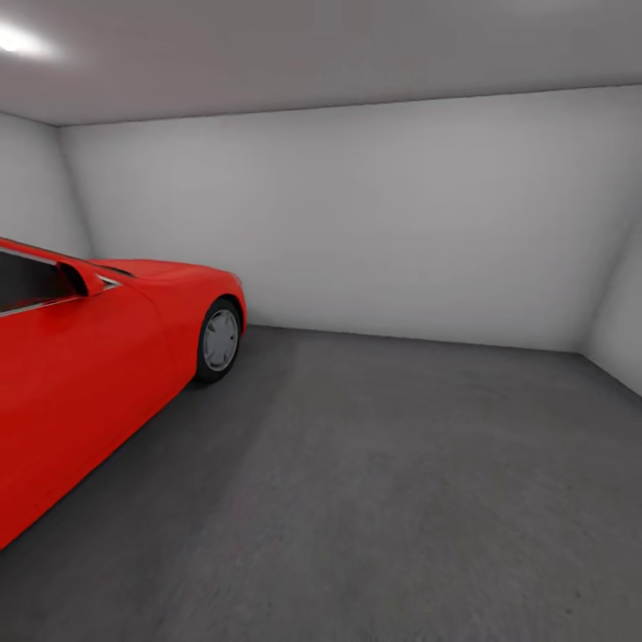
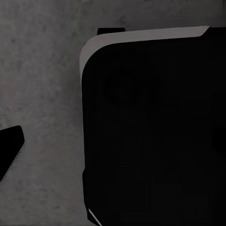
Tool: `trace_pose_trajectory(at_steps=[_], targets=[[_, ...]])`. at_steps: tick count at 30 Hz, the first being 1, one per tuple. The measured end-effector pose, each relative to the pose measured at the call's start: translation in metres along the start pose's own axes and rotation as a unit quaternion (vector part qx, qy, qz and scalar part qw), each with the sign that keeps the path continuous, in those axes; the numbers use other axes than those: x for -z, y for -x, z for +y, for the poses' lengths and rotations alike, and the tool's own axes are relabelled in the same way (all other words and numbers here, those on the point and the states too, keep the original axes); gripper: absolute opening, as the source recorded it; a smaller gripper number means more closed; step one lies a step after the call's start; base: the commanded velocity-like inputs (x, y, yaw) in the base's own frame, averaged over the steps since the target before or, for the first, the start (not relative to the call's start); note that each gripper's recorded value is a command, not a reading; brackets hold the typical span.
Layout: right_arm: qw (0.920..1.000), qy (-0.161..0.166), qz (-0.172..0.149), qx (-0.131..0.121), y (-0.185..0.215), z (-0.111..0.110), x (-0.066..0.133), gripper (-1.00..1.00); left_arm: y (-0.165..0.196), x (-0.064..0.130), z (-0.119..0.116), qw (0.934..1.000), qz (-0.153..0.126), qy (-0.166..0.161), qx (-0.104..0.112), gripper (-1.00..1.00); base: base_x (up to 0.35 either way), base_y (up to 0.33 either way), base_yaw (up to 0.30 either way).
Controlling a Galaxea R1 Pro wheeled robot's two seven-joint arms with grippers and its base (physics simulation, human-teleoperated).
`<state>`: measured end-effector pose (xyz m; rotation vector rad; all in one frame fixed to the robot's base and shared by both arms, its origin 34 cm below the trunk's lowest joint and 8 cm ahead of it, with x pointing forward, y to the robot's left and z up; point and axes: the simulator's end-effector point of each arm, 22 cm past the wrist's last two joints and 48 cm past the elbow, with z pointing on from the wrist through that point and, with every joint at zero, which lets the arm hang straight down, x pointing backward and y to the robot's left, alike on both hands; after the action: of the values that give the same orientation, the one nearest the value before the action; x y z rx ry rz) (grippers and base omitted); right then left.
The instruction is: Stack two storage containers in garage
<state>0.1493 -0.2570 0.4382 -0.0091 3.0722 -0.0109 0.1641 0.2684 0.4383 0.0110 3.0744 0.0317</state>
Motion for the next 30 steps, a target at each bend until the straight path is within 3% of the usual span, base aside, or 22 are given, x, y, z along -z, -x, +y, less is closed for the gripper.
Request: trace_pose_trajectory(at_steps=[30], targets=[[1.0,0.001,-0.005,-0.004,0.0023,0.0008,0.0,1.0,0.0,0.0,0.0,1.0,0.0,0.0,0.0,1.0,0.0,0.0,-0.3]])
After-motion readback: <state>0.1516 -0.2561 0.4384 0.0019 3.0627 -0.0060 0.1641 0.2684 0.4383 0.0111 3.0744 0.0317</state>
